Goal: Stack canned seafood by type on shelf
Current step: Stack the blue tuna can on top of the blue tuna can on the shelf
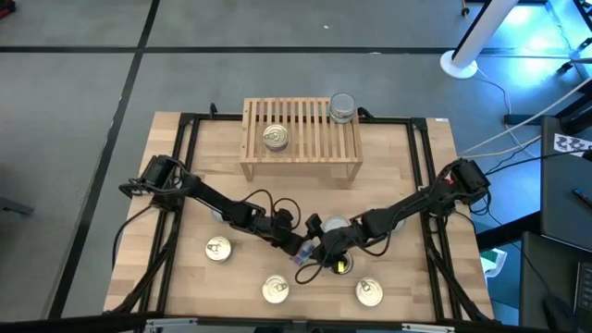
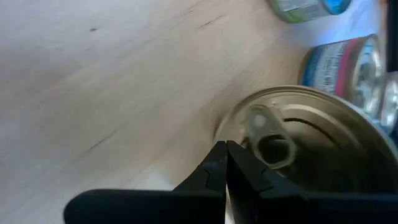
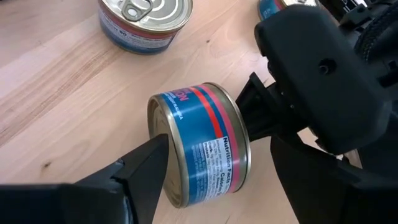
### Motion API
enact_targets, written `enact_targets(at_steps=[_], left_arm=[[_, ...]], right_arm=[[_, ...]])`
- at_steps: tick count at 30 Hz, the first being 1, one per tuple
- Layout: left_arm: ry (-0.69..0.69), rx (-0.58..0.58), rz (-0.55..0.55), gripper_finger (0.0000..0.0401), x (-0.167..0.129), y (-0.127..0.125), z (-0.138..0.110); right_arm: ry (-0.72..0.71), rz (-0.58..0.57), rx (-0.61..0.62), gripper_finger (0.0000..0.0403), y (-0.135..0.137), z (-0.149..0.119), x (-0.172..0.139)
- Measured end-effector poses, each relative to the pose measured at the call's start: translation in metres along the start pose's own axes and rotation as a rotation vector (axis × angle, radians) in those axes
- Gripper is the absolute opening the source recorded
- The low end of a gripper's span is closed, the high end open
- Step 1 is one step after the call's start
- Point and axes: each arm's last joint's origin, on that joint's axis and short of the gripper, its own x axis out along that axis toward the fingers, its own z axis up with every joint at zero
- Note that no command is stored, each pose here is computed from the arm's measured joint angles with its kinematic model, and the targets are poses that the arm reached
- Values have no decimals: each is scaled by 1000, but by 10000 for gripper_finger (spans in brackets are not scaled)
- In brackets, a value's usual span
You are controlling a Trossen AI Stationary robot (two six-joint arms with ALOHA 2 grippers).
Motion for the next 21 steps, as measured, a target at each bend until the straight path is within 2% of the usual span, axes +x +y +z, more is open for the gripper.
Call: enact_targets(at_steps=[11, 21], left_arm=[[7, -5, 31, 1, 0, 3, -1], [18, -4, 83, 0, -1, 8, -2]], right_arm=[[-6, -8, 2, 282, 1, 0, 3], [3, -4, -3, 282, 7, -7, 22]])
